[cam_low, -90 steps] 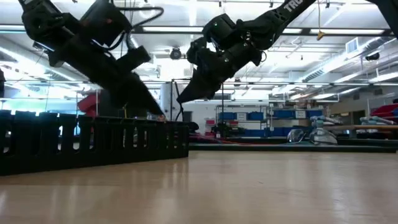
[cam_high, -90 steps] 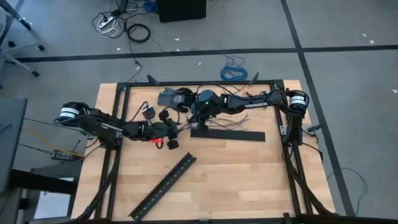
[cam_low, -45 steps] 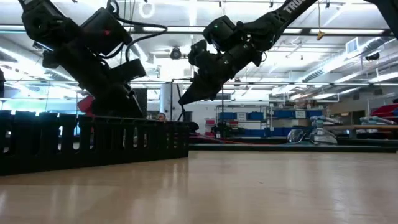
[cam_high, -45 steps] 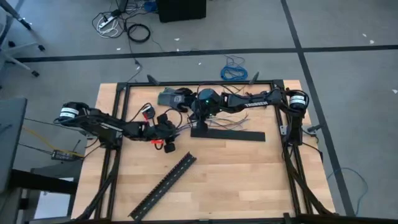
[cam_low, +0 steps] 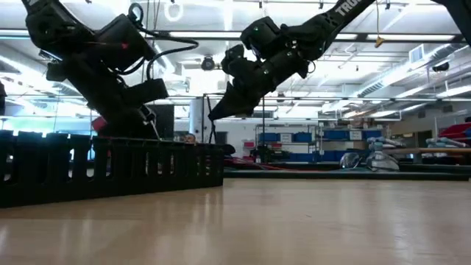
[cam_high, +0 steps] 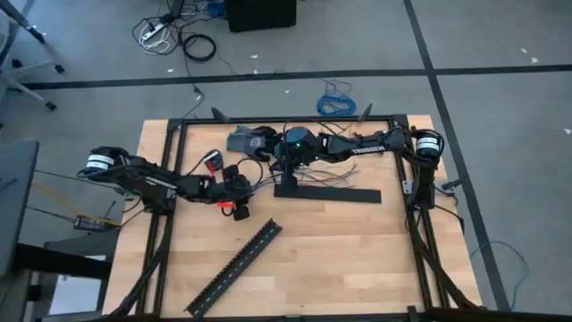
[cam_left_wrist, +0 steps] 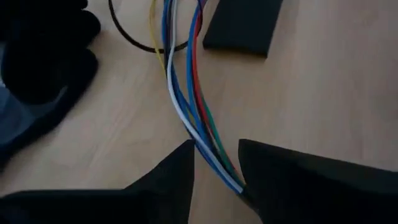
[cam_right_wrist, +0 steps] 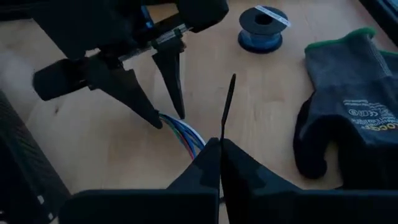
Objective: Ziptie cables
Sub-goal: Wrap the cable wires with the black zip tie
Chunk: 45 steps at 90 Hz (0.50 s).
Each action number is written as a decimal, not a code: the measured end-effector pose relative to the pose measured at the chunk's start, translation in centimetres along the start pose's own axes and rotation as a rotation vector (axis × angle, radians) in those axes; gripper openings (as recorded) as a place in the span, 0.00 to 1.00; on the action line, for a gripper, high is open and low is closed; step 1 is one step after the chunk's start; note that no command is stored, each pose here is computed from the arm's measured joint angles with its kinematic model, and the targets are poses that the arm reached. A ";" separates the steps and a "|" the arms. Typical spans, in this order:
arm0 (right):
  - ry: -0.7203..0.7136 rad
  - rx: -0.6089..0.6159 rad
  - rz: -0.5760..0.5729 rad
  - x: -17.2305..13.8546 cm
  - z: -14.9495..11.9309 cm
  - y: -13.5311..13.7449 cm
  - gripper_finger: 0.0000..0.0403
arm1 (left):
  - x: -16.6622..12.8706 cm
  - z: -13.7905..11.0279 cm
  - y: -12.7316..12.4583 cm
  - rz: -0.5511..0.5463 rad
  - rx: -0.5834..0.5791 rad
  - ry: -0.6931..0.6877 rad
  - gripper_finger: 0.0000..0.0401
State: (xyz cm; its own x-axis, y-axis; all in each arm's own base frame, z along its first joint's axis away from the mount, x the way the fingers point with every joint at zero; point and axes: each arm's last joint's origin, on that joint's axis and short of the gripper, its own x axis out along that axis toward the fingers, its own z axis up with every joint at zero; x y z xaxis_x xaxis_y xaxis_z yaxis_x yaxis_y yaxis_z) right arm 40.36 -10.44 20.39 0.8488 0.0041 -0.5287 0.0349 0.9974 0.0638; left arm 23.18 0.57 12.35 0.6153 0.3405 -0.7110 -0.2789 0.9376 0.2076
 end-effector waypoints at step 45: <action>0.073 0.019 -0.022 -0.3 -0.6 -0.4 0.00 | 1.8 -0.6 -0.4 0.092 0.012 0.005 0.01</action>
State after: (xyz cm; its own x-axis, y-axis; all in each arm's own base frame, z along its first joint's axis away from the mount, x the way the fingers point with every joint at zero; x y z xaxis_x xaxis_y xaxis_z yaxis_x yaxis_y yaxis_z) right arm 39.74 -10.76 20.04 0.8068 -0.0117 -0.5907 0.0636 0.9957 0.0671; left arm 23.99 0.79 10.62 0.5835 0.4253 -0.6919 -0.3253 0.9030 0.2807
